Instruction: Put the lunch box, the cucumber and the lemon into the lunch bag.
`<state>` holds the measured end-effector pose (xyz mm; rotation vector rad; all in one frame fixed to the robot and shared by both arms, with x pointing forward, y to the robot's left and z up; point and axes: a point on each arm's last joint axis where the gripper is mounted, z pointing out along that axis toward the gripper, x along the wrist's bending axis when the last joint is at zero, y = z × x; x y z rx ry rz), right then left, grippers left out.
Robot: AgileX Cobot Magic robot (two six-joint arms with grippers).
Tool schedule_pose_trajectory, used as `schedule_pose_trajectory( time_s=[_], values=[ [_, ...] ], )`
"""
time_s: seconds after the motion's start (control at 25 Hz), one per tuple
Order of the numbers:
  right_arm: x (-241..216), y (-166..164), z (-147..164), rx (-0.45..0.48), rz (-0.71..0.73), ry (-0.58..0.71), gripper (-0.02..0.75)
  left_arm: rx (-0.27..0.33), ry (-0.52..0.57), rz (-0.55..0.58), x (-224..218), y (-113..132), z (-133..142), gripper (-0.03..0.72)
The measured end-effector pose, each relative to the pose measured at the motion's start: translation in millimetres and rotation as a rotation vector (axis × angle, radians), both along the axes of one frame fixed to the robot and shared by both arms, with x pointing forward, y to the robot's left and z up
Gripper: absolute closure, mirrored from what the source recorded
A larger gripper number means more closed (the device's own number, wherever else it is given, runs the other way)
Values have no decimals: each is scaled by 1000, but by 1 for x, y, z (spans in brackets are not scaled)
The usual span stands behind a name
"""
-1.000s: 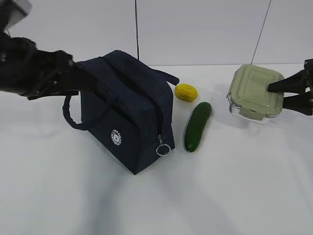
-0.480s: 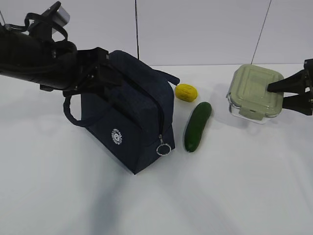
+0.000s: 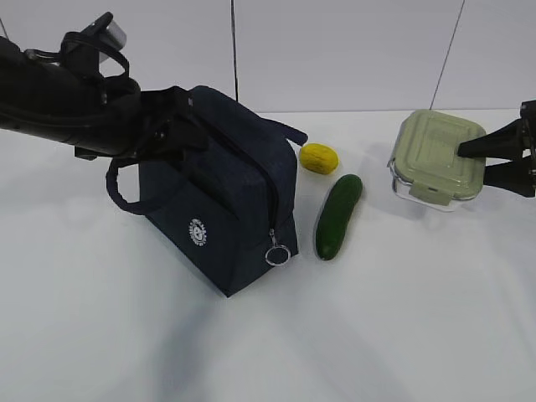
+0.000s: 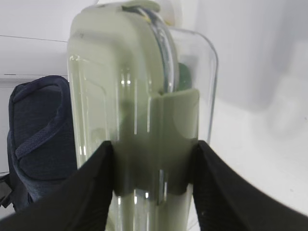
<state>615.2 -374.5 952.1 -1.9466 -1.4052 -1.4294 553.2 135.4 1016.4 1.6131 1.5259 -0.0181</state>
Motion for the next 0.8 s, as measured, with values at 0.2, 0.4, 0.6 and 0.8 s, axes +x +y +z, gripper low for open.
schedule_pose_trajectory(
  time_s=[0.2, 0.4, 0.6, 0.8],
  values=[
    [0, 0, 0, 0, 0, 0, 374, 0, -7, 15, 1, 1, 0, 471],
    [0, 0, 0, 0, 0, 0, 374, 0, -9, 21, 2, 1, 0, 572],
    [0, 0, 0, 4, -4, -2, 374, 9, -12, 18, 2, 1, -1, 690],
    [1, 0, 1, 7, -7, -3, 374, 45, -8, -41, -1, 0, -3, 694]
  ],
)
